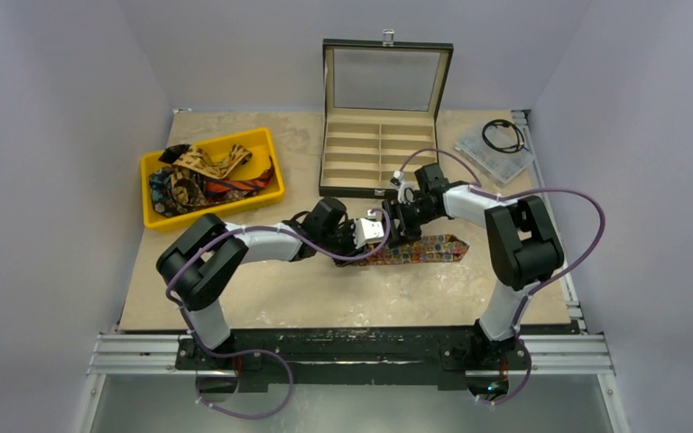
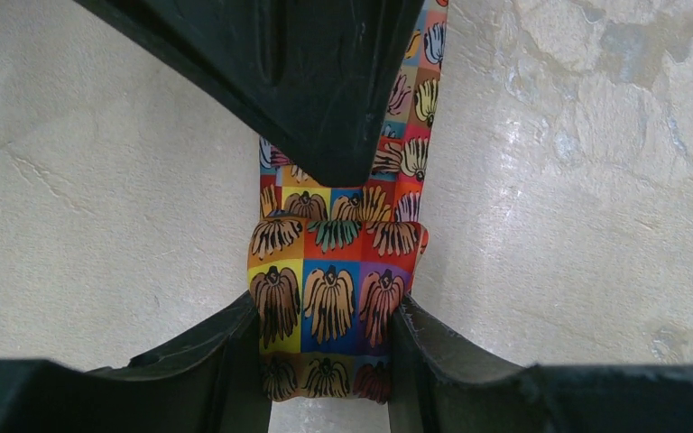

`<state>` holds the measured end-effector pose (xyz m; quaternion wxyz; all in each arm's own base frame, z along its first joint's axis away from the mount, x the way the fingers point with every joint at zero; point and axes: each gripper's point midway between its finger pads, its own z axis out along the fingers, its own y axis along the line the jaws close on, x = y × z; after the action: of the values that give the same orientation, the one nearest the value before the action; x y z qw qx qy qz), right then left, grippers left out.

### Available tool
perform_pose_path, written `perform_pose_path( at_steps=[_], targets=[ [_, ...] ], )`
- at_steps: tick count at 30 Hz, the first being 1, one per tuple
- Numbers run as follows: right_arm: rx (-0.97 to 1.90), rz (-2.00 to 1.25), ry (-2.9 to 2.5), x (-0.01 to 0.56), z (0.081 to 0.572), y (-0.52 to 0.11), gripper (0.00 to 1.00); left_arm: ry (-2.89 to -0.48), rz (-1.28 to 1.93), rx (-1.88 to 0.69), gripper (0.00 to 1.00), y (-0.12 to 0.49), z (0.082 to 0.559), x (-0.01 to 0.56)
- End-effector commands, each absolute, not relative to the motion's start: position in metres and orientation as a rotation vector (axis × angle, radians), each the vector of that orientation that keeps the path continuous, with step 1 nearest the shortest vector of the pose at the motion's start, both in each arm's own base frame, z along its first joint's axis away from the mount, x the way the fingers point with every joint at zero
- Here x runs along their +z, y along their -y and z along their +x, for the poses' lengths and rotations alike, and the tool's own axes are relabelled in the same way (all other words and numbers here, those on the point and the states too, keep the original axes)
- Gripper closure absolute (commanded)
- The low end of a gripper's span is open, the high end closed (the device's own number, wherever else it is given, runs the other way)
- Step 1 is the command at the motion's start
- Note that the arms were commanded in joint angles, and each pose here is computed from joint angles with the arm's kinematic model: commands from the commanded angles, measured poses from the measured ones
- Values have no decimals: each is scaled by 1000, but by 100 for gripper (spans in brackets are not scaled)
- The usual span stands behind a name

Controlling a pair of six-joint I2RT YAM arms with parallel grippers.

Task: Roll the ties
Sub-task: Roll the tie at the center of the board.

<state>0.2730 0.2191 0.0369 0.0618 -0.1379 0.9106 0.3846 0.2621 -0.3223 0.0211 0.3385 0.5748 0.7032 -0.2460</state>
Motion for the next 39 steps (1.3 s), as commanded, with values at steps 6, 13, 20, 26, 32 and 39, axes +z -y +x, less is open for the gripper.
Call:
perform_pose_path(
  at_steps=[6,13,20,26,32,39],
  targets=[
    [1359,-387,-2630,67,264,-258,42,-1957,1567,-568,88,300,250,-8],
    [1388,-341,-2638,55,275,-267,58,-1962,1568,-562,87,299,251,-10],
    [1202,-416,-2768,21,259,-241,100,-1946,1551,-628,70,304,246,-4],
    [950,-446,-2879,-13,259,-214,100,-1751,1371,-817,46,327,257,47],
    [761,-464,-2928,-29,267,-196,100,-1598,1272,-867,29,336,266,78],
    [671,-465,-2951,-37,270,-187,100,-1575,1317,-916,28,339,256,58]
  ],
)
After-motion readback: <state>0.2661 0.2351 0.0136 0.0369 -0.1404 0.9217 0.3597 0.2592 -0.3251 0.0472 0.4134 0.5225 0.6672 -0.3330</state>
